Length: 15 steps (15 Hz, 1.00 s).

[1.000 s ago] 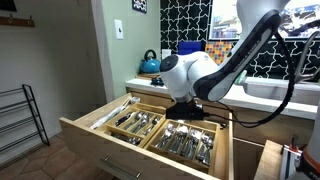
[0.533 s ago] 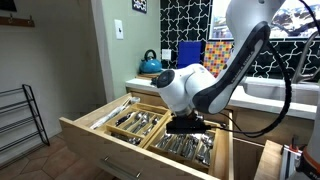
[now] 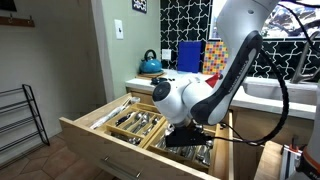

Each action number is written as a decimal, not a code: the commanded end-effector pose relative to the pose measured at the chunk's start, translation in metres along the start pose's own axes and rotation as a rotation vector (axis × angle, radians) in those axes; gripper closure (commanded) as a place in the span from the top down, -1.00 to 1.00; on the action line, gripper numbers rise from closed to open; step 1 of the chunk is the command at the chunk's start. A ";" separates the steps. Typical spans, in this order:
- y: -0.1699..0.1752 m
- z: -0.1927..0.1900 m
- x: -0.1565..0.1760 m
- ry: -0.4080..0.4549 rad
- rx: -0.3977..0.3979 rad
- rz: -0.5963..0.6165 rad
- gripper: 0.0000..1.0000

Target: Put the silver fork from the blue plate on the right side of the open drawer

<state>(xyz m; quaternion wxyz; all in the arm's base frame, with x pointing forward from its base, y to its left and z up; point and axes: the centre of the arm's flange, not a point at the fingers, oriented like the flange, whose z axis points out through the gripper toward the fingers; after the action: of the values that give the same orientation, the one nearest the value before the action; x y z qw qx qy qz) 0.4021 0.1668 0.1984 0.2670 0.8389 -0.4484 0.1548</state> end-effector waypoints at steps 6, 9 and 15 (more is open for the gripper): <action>-0.004 0.001 -0.003 -0.034 0.008 -0.017 -0.92; -0.005 0.006 -0.007 -0.055 -0.023 -0.011 -0.92; -0.008 0.021 -0.009 -0.070 -0.044 0.000 -0.92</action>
<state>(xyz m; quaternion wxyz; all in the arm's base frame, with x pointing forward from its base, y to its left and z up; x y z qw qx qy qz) 0.4002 0.1655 0.1819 0.2663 0.8391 -0.4583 0.1223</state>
